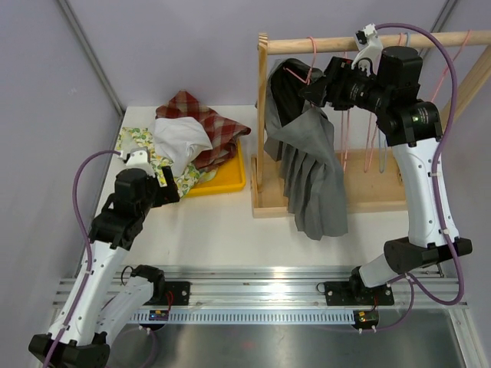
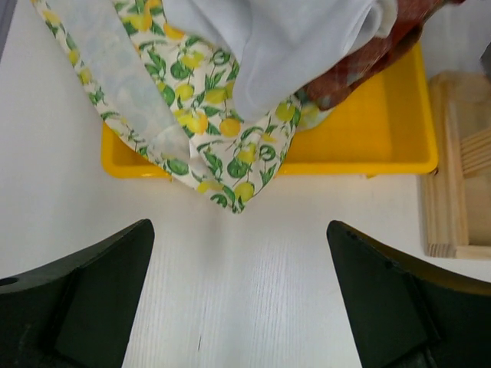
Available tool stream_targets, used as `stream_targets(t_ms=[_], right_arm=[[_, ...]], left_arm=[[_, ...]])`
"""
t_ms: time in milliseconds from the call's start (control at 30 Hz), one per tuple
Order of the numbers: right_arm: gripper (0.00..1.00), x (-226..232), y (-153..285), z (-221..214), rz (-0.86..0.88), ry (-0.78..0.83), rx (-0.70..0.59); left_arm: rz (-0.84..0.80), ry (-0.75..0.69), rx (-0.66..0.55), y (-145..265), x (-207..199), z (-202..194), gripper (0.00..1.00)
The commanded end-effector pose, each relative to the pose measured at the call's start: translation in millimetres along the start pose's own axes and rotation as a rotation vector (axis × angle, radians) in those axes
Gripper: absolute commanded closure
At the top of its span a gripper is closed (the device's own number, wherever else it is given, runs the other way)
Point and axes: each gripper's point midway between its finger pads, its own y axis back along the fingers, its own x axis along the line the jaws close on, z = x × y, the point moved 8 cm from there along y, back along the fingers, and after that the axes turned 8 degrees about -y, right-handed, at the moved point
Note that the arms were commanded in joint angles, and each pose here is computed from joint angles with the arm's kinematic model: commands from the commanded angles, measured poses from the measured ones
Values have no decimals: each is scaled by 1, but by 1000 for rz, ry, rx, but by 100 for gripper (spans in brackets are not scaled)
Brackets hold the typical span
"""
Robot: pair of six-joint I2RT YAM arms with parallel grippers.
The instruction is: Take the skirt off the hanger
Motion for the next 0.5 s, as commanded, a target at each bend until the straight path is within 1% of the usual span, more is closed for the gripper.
stream_targets(t_ms=[0,67,100,200,233,300,367,467], right_arm=[[30,16,-2,5,51,20,-39],[40,15,-9,2,45,11,-32],[48,14,-13,1,43,5,-32],[61,11,-22,-5,34,-6,-18],[68,11,-24,-7,34,-8,-15],[75,8,-27,-10,23,-17,-11],[85,7,-29,-11,16,-17,-10],[96,4,-30,-11,0,-20,-7]], left_arm=[[-10,11,-22,-3,-1,-4,1],[-9,9,-28,-3,-1,-3,1],[-10,9,-34,-3,-1,-2,1],[-12,9,-34,-4,-1,-3,1],[-19,8,-28,-4,-2,-4,1],[-20,5,-25,-5,-2,-4,1],[-20,4,-28,-5,-2,-4,1],[-22,4,-31,-4,-2,-4,1]])
